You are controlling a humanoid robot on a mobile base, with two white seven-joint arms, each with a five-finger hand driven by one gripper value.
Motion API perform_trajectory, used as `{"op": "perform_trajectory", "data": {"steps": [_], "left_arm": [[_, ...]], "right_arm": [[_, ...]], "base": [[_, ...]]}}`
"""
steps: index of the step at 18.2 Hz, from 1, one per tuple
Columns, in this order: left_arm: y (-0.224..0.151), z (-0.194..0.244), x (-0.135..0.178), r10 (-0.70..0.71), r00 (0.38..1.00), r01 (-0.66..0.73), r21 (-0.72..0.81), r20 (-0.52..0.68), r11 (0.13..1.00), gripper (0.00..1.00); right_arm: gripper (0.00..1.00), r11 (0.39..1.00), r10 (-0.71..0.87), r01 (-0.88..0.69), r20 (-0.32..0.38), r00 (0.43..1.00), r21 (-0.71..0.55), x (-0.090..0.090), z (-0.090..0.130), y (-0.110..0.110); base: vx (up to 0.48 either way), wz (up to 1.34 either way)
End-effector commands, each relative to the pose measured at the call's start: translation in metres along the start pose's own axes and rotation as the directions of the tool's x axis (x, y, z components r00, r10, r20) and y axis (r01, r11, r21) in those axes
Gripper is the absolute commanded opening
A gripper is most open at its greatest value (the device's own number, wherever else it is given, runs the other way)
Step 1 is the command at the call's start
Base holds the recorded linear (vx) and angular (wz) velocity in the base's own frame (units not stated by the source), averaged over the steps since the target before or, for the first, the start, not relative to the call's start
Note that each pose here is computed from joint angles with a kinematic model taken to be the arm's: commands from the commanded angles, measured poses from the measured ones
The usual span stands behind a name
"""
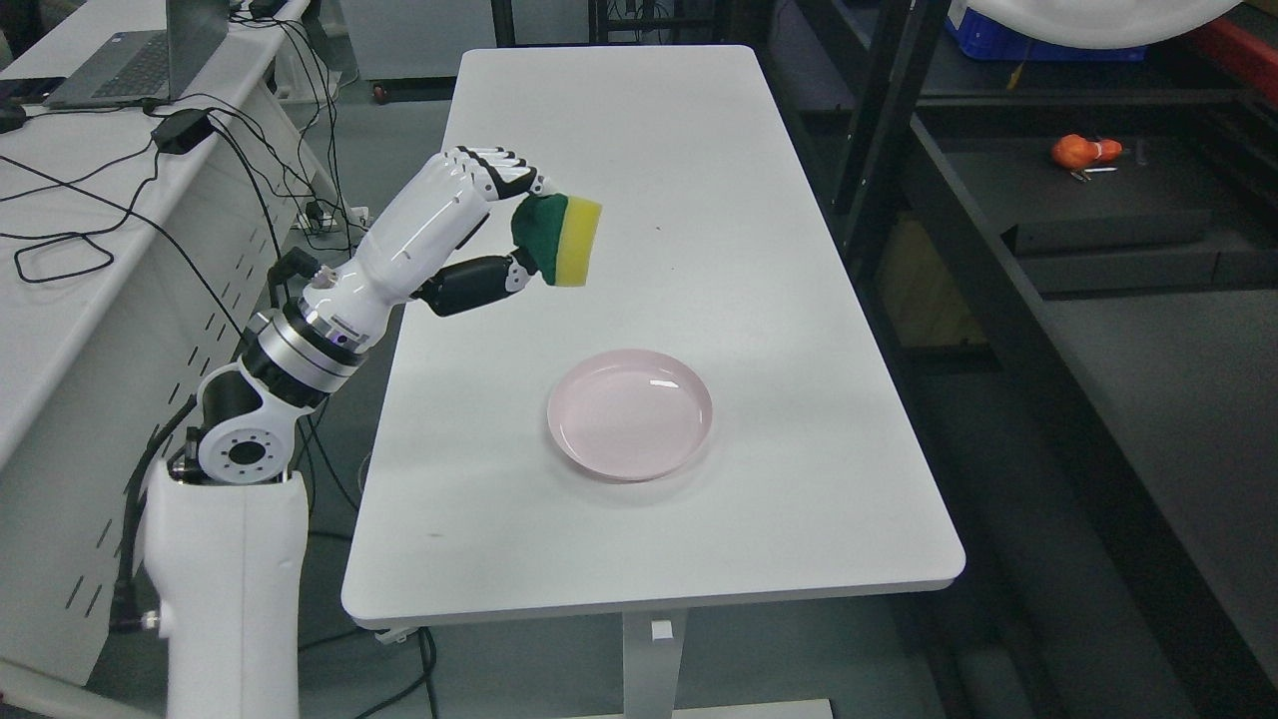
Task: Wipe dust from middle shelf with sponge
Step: 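Hold the sponge up in the left hand while turning toward the shelf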
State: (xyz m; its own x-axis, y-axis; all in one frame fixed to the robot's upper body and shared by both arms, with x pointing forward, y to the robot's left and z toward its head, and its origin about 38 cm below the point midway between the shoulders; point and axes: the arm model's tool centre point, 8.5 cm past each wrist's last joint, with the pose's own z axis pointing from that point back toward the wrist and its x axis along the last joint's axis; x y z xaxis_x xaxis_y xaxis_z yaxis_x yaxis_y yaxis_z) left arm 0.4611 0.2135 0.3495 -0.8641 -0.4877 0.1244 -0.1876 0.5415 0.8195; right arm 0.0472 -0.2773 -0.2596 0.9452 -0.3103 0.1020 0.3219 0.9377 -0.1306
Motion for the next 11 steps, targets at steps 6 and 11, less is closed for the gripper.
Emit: {"op": "perform_trajectory", "data": {"steps": [6, 11], "left_arm": [[-0.01, 0.031, -0.004, 0.02, 0.998, -0.019, 0.014, -0.063, 1.0, 0.0], [-0.01, 0.038, -0.007, 0.024, 0.996, -0.022, 0.025, -0.082, 0.999, 0.0]], "right_arm": [[1.0, 1.0, 0.003, -0.004, -0.049, 0.999, -0.014, 0.002, -0.001, -0.01], [1.0, 1.0, 0.003, -0.004, -0.051, 0.999, -0.015, 0.002, -0.001, -0.01]], "base": [[-0.227, -0.2], [-0.227, -0.6]]}}
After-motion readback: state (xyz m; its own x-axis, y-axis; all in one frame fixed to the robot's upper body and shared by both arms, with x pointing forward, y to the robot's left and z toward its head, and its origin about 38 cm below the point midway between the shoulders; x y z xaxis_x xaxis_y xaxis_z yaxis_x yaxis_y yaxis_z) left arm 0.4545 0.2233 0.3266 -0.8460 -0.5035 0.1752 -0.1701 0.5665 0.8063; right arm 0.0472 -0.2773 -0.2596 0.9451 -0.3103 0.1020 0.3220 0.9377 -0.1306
